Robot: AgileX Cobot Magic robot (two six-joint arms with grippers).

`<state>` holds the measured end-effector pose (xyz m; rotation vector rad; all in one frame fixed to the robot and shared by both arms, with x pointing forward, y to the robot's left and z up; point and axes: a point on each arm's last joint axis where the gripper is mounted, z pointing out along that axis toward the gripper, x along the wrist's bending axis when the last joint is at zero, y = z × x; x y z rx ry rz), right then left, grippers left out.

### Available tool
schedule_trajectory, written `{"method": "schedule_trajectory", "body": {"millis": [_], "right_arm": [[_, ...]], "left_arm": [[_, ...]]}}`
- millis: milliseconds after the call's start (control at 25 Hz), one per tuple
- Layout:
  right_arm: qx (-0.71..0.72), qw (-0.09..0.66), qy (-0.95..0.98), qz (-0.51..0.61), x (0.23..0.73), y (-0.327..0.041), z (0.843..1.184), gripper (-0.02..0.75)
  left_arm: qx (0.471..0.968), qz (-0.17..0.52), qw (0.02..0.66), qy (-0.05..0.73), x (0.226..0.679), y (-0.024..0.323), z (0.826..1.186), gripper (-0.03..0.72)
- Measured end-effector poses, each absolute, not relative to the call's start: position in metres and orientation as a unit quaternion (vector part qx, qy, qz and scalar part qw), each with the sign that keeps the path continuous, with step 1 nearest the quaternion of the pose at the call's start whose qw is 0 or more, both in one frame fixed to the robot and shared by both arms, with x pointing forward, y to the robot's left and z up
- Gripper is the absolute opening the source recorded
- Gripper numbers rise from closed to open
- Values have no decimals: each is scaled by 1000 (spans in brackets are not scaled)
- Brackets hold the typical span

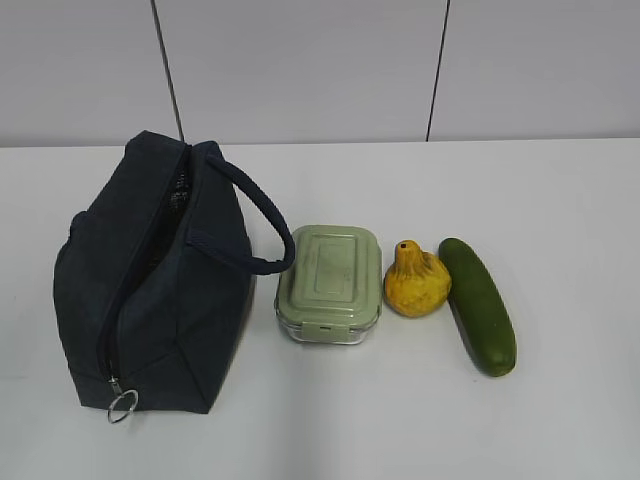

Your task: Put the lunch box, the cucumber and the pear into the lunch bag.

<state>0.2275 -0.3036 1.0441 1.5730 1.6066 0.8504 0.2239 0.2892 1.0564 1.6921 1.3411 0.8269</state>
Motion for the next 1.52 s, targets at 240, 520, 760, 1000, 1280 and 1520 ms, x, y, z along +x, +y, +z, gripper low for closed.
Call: {"method": "schedule_trajectory", "body": {"millis": [240,520,760,1000,1280,1520], "right_arm": [[610,361,623,330,227,-304,1044,0],[610,361,623,330,227,-304,1044,0],[610,361,623,330,227,-304,1044,0],[610,361,623,330,227,-304,1044,0],[610,361,623,330,227,-304,1044,0],[610,361,623,330,227,-304,1044,0]], "left_arm": [[670,327,403,531,224,289,1056,0],[670,327,403,531,224,289,1056,0],[670,327,403,531,224,289,1056,0],[670,327,403,531,224,289,1056,0],[670,327,403,531,224,289,1056,0],[670,327,403,531,224,289,1056,0]]}}
